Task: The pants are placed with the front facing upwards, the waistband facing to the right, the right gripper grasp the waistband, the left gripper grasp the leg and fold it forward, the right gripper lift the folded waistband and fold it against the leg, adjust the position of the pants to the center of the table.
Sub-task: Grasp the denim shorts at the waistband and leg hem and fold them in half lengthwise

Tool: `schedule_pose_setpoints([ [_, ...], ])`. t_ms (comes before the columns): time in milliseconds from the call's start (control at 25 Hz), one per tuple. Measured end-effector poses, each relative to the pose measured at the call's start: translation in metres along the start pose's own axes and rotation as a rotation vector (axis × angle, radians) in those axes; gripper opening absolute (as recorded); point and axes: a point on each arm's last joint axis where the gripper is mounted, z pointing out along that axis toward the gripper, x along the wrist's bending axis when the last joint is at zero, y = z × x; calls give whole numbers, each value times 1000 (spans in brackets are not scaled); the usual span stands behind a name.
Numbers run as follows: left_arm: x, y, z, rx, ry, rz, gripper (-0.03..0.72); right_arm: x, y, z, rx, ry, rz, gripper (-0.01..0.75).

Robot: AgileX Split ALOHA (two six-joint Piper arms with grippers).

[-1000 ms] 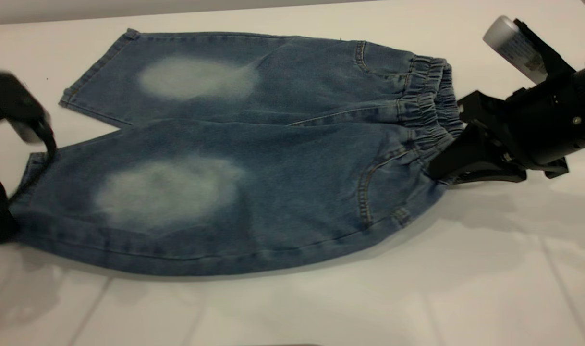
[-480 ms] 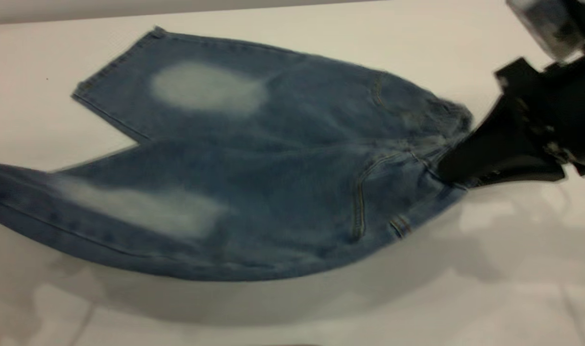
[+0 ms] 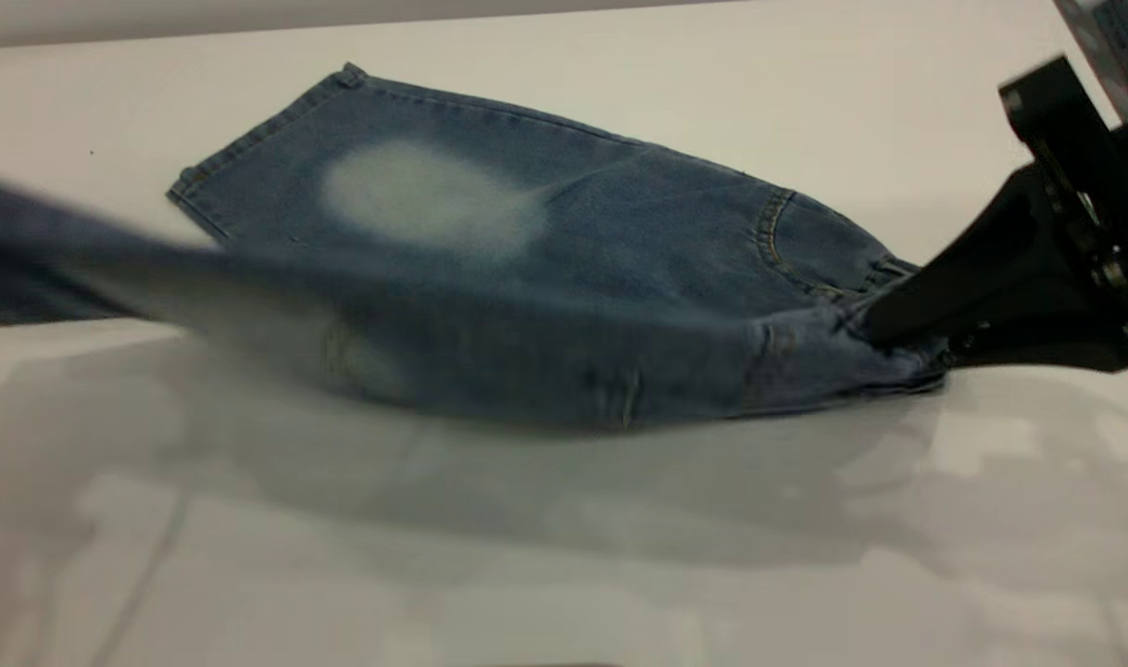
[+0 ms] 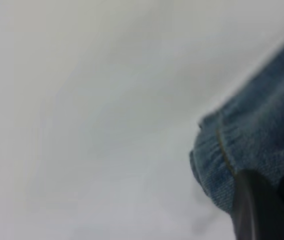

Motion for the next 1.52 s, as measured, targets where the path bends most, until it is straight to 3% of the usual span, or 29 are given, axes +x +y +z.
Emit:
schedule_pose_setpoints([
  [280,22,49,64,-43,-7,19,37,-2,15,3,-128,29,239,68],
  [560,31,82,128,-63,-23,23,39,-14,53,29,-132,14,364,68],
  [880,17,129,173,-151,-37,73,41,-22,84,49,-140,25,469,70],
  [1160,9,131,211,-126,-58,52,52,-23,90,48,-159,25,503,76],
  [1360,5,130,229,-109,-71,-35,104,-29,94,42,-189,23,628,86],
  [1520,3,131,236,-114,-80,-163,203,-37,99,35,-230,7,711,104],
])
